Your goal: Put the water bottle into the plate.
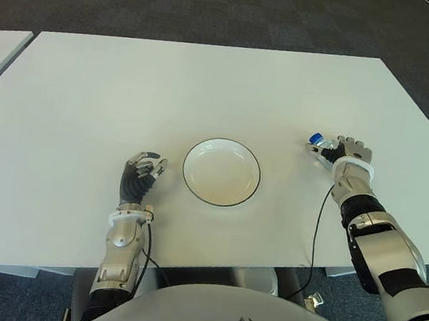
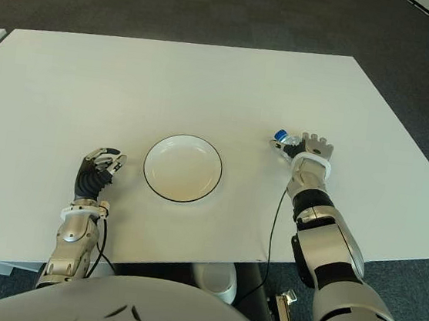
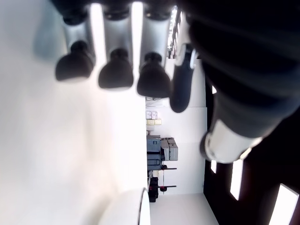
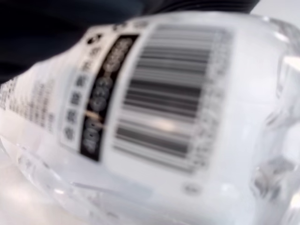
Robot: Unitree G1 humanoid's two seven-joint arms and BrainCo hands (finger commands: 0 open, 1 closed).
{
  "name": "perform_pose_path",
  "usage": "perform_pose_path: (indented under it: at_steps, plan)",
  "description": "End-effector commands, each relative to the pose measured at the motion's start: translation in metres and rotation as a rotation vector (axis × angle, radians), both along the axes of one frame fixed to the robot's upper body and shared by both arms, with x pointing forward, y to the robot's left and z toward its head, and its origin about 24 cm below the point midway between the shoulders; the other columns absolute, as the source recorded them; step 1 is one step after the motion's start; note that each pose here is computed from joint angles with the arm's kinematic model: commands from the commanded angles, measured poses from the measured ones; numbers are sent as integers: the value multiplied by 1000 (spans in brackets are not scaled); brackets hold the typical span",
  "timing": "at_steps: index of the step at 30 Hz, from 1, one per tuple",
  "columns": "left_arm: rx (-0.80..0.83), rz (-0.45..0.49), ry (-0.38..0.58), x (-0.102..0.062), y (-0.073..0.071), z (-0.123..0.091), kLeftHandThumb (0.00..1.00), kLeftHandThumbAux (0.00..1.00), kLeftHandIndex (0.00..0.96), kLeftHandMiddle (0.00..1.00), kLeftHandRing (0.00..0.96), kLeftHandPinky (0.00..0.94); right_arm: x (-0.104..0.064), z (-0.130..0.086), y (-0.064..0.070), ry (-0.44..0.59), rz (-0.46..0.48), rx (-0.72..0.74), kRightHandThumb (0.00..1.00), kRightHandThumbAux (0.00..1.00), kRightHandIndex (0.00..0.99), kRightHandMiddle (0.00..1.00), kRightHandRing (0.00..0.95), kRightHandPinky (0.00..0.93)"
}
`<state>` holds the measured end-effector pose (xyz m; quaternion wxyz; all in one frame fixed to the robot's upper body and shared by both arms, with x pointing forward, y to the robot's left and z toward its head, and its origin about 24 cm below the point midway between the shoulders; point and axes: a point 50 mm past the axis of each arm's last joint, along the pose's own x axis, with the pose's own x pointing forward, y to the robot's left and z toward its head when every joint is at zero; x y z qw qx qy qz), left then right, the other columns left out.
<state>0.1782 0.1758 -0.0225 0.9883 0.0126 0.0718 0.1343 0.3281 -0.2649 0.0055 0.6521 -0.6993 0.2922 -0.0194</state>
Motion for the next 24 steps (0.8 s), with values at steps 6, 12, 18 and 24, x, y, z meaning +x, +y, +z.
perform_pose_path:
  at_steps: [6,12,18,24]
  plan:
    - [7,-18,22,-1,2,-5,702,721,435,840,839,802,-65,-80,19,402,-4,-1,553,214,0,0,0,0]
    - [8,-19,24,-1,3,-5,702,721,436,841,839,799,-66,-82,19,430,5,-23,546,256,0,0,0,0]
    - [9,-7,40,-1,4,-6,701,720,436,838,831,801,-64,-81,20,454,4,-28,528,349,25,0,0,15]
    - [17,-10,27,-2,4,-5,701,720,436,843,836,813,-61,-78,21,444,-15,-16,566,409,276,146,139,219]
